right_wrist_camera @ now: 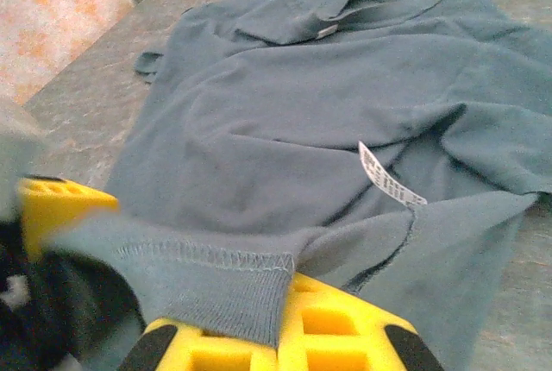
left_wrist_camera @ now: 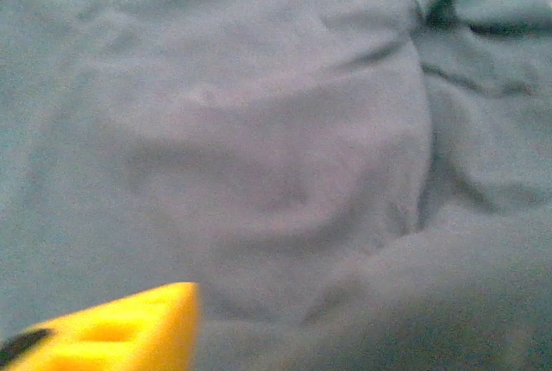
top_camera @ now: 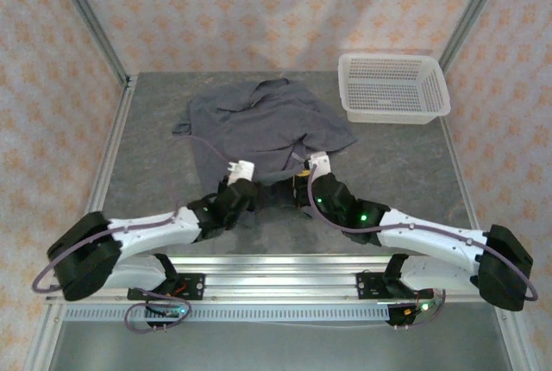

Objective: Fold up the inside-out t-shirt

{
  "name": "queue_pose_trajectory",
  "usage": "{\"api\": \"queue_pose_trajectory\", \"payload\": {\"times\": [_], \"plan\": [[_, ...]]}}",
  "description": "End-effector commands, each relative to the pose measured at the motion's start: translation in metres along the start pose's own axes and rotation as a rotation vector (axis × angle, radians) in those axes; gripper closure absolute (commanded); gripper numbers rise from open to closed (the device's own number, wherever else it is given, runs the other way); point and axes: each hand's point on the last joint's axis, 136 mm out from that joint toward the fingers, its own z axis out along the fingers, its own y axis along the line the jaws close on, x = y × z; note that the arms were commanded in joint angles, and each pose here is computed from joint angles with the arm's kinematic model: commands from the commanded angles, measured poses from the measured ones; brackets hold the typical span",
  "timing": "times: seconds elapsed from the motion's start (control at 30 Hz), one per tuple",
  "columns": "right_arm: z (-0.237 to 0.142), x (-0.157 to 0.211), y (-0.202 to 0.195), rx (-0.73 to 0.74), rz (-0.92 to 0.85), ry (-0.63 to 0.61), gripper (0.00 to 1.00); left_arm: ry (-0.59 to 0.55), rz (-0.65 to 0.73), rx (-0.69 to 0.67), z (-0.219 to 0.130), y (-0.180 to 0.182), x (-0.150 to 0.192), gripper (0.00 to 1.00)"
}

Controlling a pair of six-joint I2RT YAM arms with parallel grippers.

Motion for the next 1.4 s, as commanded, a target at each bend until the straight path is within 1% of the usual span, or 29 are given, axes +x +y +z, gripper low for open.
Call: {"api": "queue_pose_trajectory", "payload": {"times": [0.0, 0.03, 0.07, 0.1, 0.13, 0.17, 0.2, 0.27, 0.33, 0.37, 0.43, 0.47, 0.5, 0.57, 0.6, 0.63, 0.7, 0.83, 0.97, 1.03, 1.07, 1.13, 1.2, 1.27, 1.3, 1.33, 1.37], "plan": [[-0.005, 0.030, -0.046, 0.202, -0.071, 0.047, 1.00, -0.047, -0.087, 0.176, -0.025, -0.012, -0.041, 1.00], [-0.005, 0.038, -0.055, 0.252, -0.081, 0.074, 0.99, -0.033, -0.053, 0.320, -0.034, -0.035, -0.045, 1.00], [-0.005, 0.043, -0.061, 0.288, -0.086, 0.100, 0.94, -0.013, -0.024, 0.403, -0.042, -0.049, -0.047, 1.00], [-0.005, 0.047, -0.062, 0.303, -0.083, 0.126, 0.85, 0.015, -0.014, 0.445, -0.046, -0.056, -0.047, 1.00], [-0.005, 0.050, -0.056, 0.289, -0.081, 0.144, 0.78, 0.033, -0.018, 0.446, -0.047, -0.057, -0.047, 1.00], [-0.006, 0.050, -0.046, 0.260, -0.089, 0.139, 0.74, 0.039, -0.025, 0.432, -0.046, -0.055, -0.047, 1.00], [-0.009, 0.047, -0.030, 0.218, -0.107, 0.103, 0.71, 0.044, -0.030, 0.411, -0.046, -0.051, -0.046, 1.00], [-0.017, 0.041, 0.002, 0.129, -0.150, 0.006, 0.68, 0.052, -0.028, 0.405, -0.047, -0.050, -0.048, 1.00], [-0.022, 0.041, 0.034, 0.062, -0.198, -0.087, 0.69, 0.070, -0.029, 0.414, -0.049, -0.053, -0.051, 1.00], [-0.020, 0.044, 0.047, 0.037, -0.230, -0.103, 0.70, 0.077, -0.032, 0.415, -0.049, -0.054, -0.053, 1.00], [-0.008, 0.057, 0.080, 0.009, -0.350, -0.098, 0.71, 0.085, -0.035, 0.413, -0.050, -0.055, -0.057, 1.00], [-0.001, 0.061, 0.094, 0.011, -0.399, -0.094, 0.73, 0.085, -0.037, 0.404, -0.050, -0.053, -0.059, 1.00], [0.006, 0.063, 0.108, 0.020, -0.435, -0.103, 0.78, 0.085, -0.035, 0.390, -0.051, -0.051, -0.061, 1.00], [0.024, 0.072, 0.125, 0.019, -0.482, -0.139, 0.91, 0.085, -0.034, 0.353, -0.051, -0.044, -0.064, 1.00], [0.033, 0.073, 0.125, 0.048, -0.511, -0.184, 0.98, 0.085, -0.034, 0.343, -0.052, -0.042, -0.066, 1.00], [0.040, 0.071, 0.122, 0.087, -0.537, -0.230, 1.00, 0.084, -0.036, 0.339, -0.054, -0.040, -0.069, 1.00], [0.057, 0.067, 0.113, 0.142, -0.583, -0.256, 1.00, 0.081, -0.045, 0.346, -0.060, -0.038, -0.073, 1.00], [0.091, 0.069, 0.090, 0.149, -0.648, -0.158, 1.00, 0.077, -0.040, 0.381, -0.073, -0.038, -0.078, 1.00], [0.103, 0.064, 0.070, 0.117, -0.663, -0.130, 1.00, 0.073, -0.018, 0.346, -0.076, -0.029, -0.079, 1.00], [0.106, 0.067, 0.063, 0.053, -0.657, -0.086, 1.00, 0.081, -0.009, 0.337, -0.077, -0.027, -0.078, 1.00], [0.106, 0.068, 0.064, 0.013, -0.652, -0.065, 1.00, 0.084, -0.005, 0.359, -0.079, -0.030, -0.078, 1.00], [0.110, 0.056, 0.052, 0.017, -0.595, -0.059, 1.00, 0.099, 0.009, 0.475, -0.087, -0.049, -0.076, 1.00], [0.119, 0.028, 0.026, 0.153, -0.520, -0.112, 1.00, 0.112, -0.002, 0.620, -0.099, -0.072, -0.078, 1.00], [0.125, 0.000, -0.002, 0.313, -0.456, -0.192, 1.00, 0.109, -0.053, 0.715, -0.108, -0.087, -0.086, 1.00], [0.126, -0.010, -0.011, 0.352, -0.422, -0.228, 1.00, 0.103, -0.091, 0.736, -0.110, -0.091, -0.094, 1.00], [0.128, -0.015, -0.014, 0.353, -0.395, -0.254, 1.00, 0.099, -0.129, 0.734, -0.111, -0.092, -0.101, 1.00], [0.129, -0.017, -0.012, 0.327, -0.383, -0.270, 1.00, 0.097, -0.175, 0.698, -0.110, -0.088, -0.110, 1.00]]}}
